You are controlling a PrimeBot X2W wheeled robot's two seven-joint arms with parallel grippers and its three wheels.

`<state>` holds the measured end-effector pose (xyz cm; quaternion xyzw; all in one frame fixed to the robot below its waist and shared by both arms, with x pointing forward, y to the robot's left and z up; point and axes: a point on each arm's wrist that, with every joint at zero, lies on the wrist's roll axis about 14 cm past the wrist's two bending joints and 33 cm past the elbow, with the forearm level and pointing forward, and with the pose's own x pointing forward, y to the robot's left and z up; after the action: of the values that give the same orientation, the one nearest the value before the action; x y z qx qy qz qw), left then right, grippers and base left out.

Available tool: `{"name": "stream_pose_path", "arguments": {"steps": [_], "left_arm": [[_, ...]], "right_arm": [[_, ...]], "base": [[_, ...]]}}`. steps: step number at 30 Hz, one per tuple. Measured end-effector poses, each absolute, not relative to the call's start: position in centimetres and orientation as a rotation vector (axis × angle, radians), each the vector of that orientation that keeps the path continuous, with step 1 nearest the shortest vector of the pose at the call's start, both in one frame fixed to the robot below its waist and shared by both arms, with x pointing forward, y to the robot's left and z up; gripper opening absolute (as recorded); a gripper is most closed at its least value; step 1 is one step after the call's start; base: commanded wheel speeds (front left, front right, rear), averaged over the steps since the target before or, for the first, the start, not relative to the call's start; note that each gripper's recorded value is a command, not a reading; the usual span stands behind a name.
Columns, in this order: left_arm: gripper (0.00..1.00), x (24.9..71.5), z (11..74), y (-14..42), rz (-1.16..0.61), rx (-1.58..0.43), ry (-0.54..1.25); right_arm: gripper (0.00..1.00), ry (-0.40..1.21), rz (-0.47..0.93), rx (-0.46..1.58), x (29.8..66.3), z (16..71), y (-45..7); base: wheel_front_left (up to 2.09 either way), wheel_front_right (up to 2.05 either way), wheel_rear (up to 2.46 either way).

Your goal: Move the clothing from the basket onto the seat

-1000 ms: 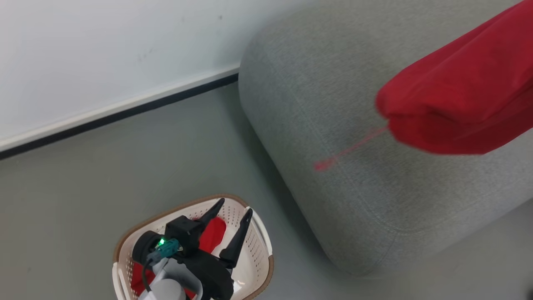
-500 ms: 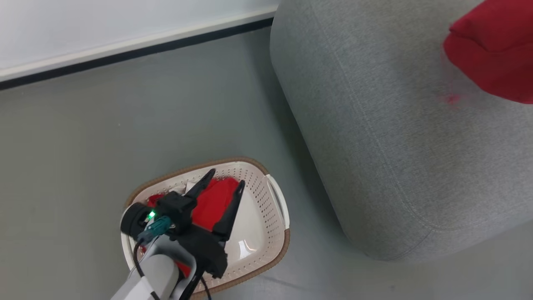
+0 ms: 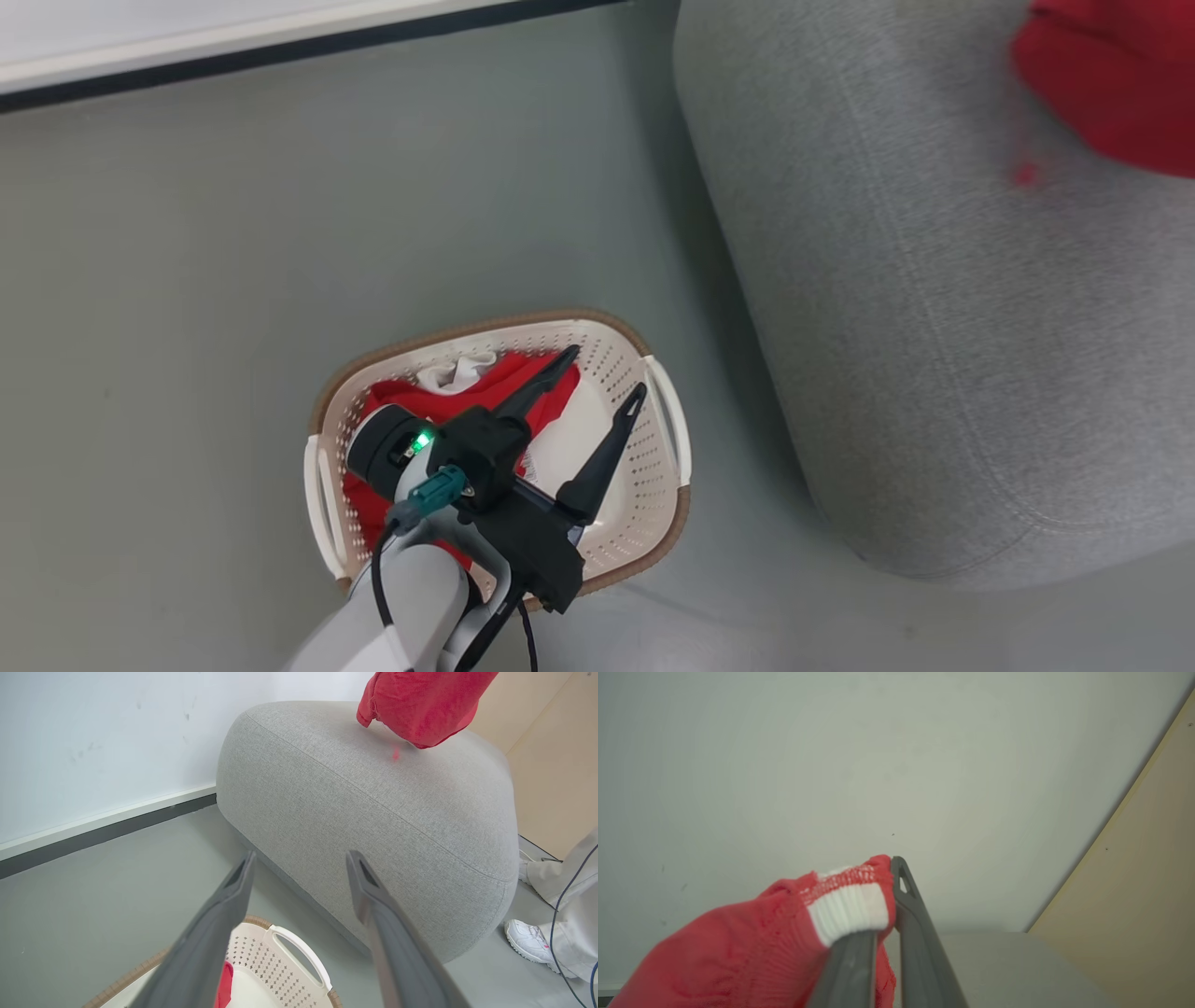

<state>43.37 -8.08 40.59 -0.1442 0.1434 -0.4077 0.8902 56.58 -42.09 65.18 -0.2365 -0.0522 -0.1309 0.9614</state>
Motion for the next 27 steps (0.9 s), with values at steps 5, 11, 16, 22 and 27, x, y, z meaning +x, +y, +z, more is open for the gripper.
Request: {"name": "stream_pose_path", "arguments": {"steps": [5,11,16,22,27], "left_arm": [[1.0,43.6,40.3,-7.9,-0.849,-0.294,0.294],[1.0,43.9,40.1,-7.9,-0.852,-0.306,0.289],[1.0,44.4,39.4,-7.7,-0.852,-0.306,0.295],[1.0,44.7,39.2,-8.8,-0.876,-0.317,0.291],[1.0,44.8,39.6,-9.7,-0.894,-0.327,0.282]], "right_arm": [[0.0,-0.096,-0.258,-0.469,58.4,64.3,-41.7],[0.0,-0.077,-0.26,-0.464,59.7,63.1,-41.8],[0.0,-0.03,-0.243,-0.446,60.9,60.5,-41.1],[0.0,0.128,-0.24,-0.428,59.3,53.9,-41.5],[0.0,0.241,-0.249,-0.406,57.1,49.5,-42.0]], "base": [[0.0,0.0,0.0],[0.0,0.0,0.0],[0.0,0.0,0.0],[0.0,0.0,0.0],[0.0,0.0,0.0]]}}
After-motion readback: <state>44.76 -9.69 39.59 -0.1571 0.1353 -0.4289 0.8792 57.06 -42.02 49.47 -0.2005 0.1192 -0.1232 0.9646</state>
